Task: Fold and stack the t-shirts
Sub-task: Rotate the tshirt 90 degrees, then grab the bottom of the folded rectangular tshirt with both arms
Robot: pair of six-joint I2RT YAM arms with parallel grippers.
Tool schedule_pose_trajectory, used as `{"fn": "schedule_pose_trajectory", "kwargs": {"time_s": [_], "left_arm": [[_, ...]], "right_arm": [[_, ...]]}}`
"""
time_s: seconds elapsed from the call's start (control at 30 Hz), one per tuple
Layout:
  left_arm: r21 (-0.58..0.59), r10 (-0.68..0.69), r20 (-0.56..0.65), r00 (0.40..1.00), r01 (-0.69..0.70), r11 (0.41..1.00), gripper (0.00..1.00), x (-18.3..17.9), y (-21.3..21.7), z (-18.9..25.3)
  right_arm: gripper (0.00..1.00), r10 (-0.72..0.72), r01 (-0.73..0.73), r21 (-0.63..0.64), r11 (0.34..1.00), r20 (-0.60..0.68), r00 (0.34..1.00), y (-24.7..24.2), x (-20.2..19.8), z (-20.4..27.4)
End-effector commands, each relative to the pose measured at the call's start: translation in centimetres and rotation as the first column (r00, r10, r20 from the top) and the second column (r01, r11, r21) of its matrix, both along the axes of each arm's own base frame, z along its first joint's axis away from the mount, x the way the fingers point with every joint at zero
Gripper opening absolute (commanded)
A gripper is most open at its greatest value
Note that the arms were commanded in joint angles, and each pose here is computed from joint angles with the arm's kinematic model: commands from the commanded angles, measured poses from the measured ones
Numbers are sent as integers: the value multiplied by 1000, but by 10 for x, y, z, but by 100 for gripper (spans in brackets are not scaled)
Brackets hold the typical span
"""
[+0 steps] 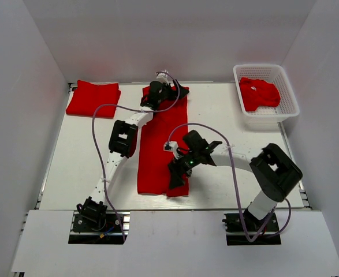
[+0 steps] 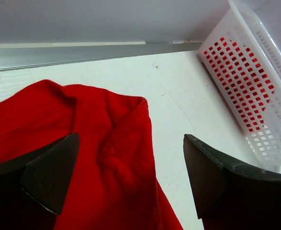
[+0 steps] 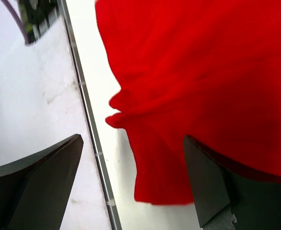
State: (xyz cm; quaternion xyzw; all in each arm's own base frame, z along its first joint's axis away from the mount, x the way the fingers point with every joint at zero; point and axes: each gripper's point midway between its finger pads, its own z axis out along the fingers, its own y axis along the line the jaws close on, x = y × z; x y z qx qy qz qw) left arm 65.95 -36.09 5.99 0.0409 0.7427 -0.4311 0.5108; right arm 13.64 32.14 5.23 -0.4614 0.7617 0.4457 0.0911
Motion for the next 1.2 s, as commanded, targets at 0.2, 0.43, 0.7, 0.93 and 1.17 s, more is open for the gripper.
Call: {"fn": "schedule_pose_trajectory", "kwargs": {"time_s": [0.2,0.43,0.7,0.93,1.17], "left_arm": [[33,106,216,971,-116,993,100,10,25,142],[63,129,335,933,-159,985,100,-32,51,280],[255,145,47,988,-153,955,100,-170,115,227],[331,212,-387,898,-79,940,100,-347,173,76],[284,137,-661,738,77,956,100,-474,187,11]], "right_arm": [[90,-207,166,181,969,238,949,5,35,85],[90,-529,526,88,846,264,806,-33,62,79],[90,-618,644,-83,760,215,757,-61,52,41],[90,-574,584,-201,787,108,811,-67,21,16],[90,-503,475,-232,849,-78,861,-62,-19,9]]}}
